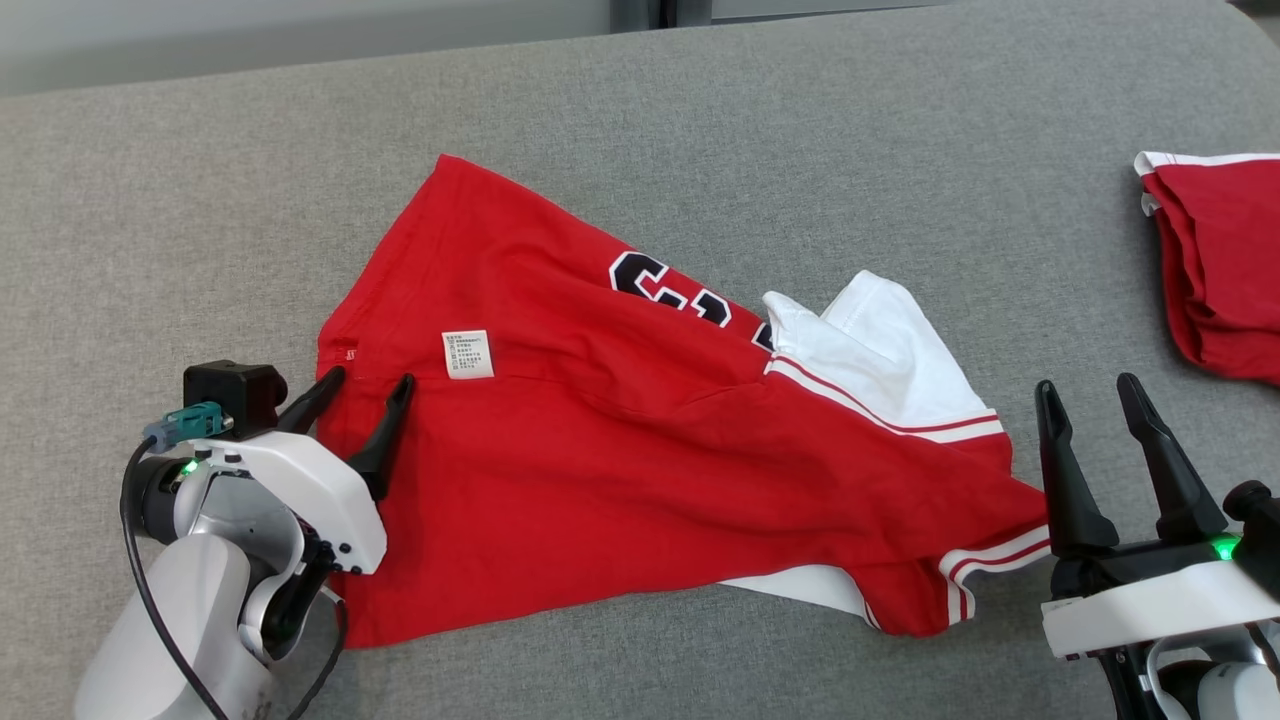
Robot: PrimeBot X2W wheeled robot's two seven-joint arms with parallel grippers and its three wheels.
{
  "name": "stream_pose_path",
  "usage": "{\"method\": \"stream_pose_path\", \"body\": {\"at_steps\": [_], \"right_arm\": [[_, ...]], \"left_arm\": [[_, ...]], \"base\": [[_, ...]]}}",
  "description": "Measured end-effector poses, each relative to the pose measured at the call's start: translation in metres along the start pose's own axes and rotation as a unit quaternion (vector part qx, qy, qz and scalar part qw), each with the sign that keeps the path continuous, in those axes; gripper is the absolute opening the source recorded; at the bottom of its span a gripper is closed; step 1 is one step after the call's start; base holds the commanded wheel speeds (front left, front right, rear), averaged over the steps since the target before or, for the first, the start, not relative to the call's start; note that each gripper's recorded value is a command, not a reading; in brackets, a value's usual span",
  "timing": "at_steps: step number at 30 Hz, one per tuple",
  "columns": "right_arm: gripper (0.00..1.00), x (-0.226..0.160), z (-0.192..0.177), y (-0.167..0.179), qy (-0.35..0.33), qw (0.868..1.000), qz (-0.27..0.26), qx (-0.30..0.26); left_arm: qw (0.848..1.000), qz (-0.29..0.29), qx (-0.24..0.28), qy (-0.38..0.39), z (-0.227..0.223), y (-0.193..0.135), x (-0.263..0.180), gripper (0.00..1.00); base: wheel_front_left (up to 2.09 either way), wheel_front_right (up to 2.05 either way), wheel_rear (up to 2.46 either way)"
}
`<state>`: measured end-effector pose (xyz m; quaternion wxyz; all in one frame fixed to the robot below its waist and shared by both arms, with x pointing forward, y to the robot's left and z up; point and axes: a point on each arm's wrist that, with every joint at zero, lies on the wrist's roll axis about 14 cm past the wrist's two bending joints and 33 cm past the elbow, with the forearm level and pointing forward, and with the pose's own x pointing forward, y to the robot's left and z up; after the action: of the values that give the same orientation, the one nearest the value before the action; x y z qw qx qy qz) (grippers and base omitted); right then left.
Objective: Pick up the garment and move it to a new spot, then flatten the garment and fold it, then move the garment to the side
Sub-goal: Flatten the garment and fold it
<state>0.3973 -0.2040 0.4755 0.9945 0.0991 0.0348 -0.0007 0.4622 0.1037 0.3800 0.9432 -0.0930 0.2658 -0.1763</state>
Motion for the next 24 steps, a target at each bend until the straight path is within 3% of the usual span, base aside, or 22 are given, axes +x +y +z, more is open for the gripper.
{"method": "stream_pose_path", "body": {"at_steps": [7, 8, 10, 12, 13, 24], "right_arm": [[1.0, 0.004, -0.002, -0.001, 0.002, 1.0, -0.001, 0.0], [1.0, 0.004, -0.002, -0.001, 0.002, 1.0, -0.001, -0.001], [1.0, 0.004, -0.002, -0.001, 0.001, 1.0, -0.001, -0.001], [1.0, 0.004, -0.003, -0.001, 0.002, 1.0, -0.002, 0.0], [1.0, 0.004, -0.003, -0.001, 0.002, 1.0, -0.002, 0.0], [1.0, 0.015, -0.006, -0.009, 0.014, 1.0, -0.003, -0.012]], "left_arm": [[1.0, -0.01, 0.0, 0.015, -0.008, -0.001, 0.008, 1.0], [1.0, -0.011, 0.001, 0.015, -0.008, -0.001, 0.008, 0.95], [1.0, -0.012, 0.002, 0.013, -0.009, -0.002, 0.008, 0.43], [1.0, -0.013, 0.003, 0.008, -0.008, -0.003, 0.008, 0.04], [1.0, -0.015, 0.004, 0.008, -0.009, -0.003, 0.008, 0.0], [0.999, -0.016, 0.021, -0.019, 0.003, 0.0, 0.003, 0.0]], "base": [[0.0, 0.0, 0.0], [0.0, 0.0, 0.0], [0.0, 0.0, 0.0], [0.0, 0.0, 0.0], [0.0, 0.0, 0.0], [0.0, 0.0, 0.0]]}}
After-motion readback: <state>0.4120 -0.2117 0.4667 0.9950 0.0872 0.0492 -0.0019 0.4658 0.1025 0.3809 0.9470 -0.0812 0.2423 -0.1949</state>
